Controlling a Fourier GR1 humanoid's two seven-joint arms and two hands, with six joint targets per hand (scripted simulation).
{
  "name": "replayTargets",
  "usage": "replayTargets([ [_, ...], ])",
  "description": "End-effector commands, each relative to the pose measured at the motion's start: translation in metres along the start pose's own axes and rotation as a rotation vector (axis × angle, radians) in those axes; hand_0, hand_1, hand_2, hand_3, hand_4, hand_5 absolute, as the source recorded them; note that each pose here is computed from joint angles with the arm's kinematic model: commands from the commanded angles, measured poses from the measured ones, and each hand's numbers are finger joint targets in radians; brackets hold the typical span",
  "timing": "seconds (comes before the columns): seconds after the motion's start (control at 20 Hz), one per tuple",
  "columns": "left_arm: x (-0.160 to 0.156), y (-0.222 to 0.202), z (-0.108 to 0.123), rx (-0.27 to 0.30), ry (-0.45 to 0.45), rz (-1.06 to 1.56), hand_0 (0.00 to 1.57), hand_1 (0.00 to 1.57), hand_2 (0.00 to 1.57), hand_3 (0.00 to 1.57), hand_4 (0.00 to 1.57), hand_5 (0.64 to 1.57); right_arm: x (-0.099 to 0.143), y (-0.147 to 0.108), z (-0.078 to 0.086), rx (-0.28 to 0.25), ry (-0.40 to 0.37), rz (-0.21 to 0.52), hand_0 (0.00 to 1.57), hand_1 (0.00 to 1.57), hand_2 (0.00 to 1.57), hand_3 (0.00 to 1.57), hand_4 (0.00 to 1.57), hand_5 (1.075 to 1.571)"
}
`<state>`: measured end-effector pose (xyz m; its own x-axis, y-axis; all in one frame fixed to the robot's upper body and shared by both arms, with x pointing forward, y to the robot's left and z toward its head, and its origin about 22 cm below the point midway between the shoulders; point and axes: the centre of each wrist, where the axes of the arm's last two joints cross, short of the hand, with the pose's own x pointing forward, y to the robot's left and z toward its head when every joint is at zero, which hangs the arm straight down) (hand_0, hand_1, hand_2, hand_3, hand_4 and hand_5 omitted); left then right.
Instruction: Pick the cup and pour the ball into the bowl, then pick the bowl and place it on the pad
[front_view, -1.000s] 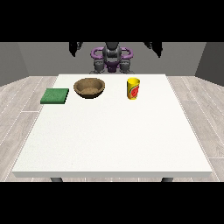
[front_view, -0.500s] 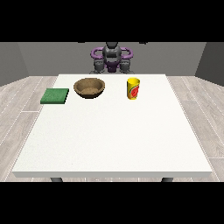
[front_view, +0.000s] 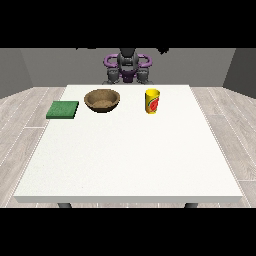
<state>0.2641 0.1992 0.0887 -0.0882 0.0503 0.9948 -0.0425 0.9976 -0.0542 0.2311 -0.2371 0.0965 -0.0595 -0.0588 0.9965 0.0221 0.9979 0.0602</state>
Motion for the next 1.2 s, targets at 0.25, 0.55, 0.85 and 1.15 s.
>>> replayTargets([
  [0.25, -0.032, 0.011, -0.019, 0.023, -0.26, -0.095, 0.0, 0.0, 0.0, 0.0, 0.55, 1.487, -0.012, -0.021, -0.019, 0.048, -0.222, -0.029, 0.0, 0.0, 0.0, 0.0, 0.69, 1.543],
  [0.55, -0.077, 0.042, -0.03, 0.008, -0.199, -0.088, 0.0, 0.0, 0.0, 0.0, 0.31, 1.48, -0.004, -0.047, -0.024, 0.061, -0.237, 0.004, 0.0, 0.0, 0.0, 0.0, 0.68, 1.553],
  [0.85, -0.103, 0.053, -0.051, -0.004, -0.18, -0.125, 0.0, 0.0, 0.0, 0.0, 0.0, 1.441, -0.014, -0.06, -0.037, 0.027, -0.207, 0.004, 0.0, 0.0, 0.0, 0.0, 0.67, 1.56],
  [1.15, -0.132, 0.048, -0.056, 0.029, -0.147, -0.103, 0.0, 0.0, 0.0, 0.0, 0.2, 1.429, -0.025, -0.073, -0.031, 0.068, -0.214, -0.007, 0.0, 0.0, 0.0, 0.0, 0.67, 1.562],
])
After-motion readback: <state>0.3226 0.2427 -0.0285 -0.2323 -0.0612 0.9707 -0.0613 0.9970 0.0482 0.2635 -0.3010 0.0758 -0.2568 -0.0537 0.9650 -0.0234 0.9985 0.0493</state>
